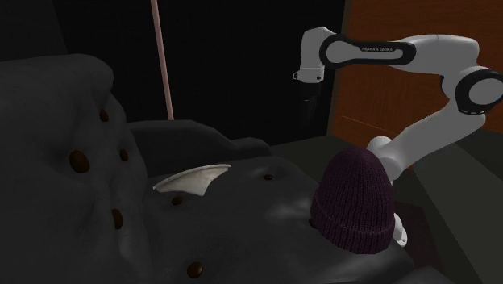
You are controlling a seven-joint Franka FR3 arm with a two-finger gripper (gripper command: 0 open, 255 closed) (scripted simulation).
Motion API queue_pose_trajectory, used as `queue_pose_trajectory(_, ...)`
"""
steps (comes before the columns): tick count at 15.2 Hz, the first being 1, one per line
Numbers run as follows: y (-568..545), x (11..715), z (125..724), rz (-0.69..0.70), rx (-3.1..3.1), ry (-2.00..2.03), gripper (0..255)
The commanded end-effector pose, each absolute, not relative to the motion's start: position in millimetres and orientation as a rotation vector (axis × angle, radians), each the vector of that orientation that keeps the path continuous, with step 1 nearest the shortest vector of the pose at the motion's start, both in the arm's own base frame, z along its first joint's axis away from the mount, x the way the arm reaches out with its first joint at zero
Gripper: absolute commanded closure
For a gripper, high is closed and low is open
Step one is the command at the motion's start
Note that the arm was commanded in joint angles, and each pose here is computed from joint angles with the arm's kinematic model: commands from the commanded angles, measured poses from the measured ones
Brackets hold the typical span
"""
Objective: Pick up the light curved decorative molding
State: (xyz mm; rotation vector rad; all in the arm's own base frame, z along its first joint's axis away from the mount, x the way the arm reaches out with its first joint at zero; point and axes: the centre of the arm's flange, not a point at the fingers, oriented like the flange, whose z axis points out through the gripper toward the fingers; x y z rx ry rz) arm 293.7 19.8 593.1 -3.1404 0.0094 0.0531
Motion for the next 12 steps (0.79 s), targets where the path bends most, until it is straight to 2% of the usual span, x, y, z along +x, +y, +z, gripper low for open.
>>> queue_pose_trajectory(1, 20, 294, 593, 0.053, -3.140, 0.009, 0)
queue_pose_trajectory(12, 85, 420, 570, 0.037, -3.112, -0.467, 0)
